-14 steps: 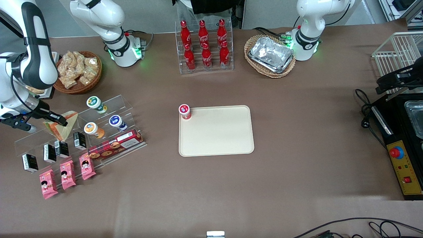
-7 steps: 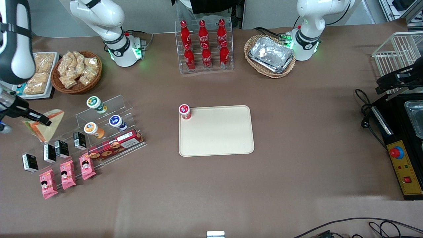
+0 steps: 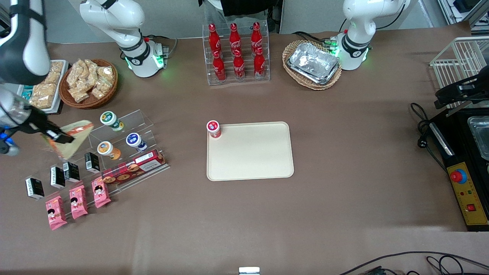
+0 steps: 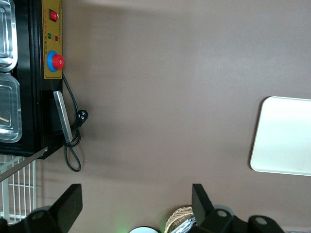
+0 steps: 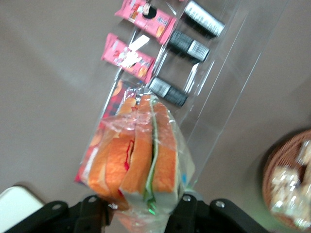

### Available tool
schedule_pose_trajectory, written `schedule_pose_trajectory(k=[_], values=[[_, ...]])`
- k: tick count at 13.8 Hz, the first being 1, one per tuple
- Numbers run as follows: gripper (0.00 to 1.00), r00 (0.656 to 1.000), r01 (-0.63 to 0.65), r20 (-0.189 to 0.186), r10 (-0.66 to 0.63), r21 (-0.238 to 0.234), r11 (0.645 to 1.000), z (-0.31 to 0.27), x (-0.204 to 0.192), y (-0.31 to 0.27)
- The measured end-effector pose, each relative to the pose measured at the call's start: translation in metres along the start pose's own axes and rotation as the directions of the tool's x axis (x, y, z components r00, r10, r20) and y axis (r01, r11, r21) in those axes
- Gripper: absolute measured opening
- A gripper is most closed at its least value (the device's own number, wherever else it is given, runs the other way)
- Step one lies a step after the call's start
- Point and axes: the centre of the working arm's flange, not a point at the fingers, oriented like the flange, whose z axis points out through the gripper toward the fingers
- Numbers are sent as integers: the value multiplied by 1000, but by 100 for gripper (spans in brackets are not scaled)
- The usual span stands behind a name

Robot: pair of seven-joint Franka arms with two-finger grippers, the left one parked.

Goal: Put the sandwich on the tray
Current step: 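Lift the sandwich pack off the rack with the right gripper, then carry the sandwich over the cream tray and lower it onto the tray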

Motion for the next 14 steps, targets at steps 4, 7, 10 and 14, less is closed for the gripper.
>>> schedule_pose_trajectory(k=[4, 7, 10, 14], values=[[41, 993, -122, -2, 122, -13, 992, -10, -80, -89], [40, 975, -220, 1, 220, -4, 975, -9, -146, -149], [40, 934, -357, 36, 356, 33, 934, 7, -190, -207], [40, 870, -492, 53, 489, 71, 868, 57, -256, -295]])
